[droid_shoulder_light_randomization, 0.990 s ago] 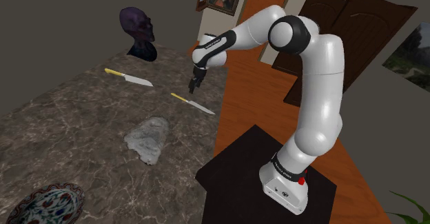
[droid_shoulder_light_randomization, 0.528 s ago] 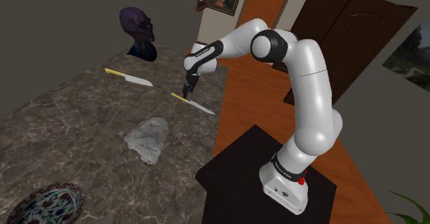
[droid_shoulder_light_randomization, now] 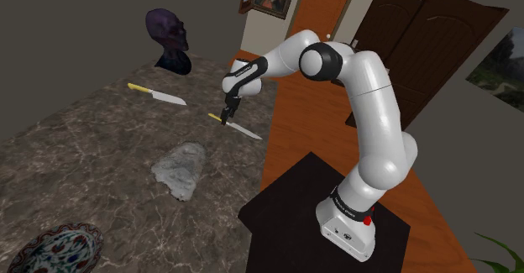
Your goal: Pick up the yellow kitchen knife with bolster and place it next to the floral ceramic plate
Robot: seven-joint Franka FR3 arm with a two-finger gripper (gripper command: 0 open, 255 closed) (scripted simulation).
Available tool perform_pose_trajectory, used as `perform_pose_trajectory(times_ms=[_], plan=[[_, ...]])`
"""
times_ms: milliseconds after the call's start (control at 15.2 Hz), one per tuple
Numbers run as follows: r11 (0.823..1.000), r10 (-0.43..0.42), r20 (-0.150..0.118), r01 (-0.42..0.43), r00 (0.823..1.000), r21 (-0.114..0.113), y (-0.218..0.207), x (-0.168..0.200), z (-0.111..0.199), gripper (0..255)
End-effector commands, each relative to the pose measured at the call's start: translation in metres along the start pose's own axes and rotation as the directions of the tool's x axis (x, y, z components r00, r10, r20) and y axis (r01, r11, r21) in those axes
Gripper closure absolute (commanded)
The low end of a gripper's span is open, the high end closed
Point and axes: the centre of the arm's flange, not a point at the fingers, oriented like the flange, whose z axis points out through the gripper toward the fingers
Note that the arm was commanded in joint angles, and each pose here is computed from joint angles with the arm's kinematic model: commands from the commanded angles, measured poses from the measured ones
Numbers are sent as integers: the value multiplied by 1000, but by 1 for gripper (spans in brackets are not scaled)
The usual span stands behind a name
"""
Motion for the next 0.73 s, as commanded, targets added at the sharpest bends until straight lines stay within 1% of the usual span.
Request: perform_pose_trajectory(times_ms=[0,264,330,660], plan=[[1000,0,0,0,1000,0,0,0,1,0],[1000,0,0,0,1000,0,0,0,1,0],[1000,0,0,0,1000,0,0,0,1,255],[1000,0,0,0,1000,0,0,0,1,255]])
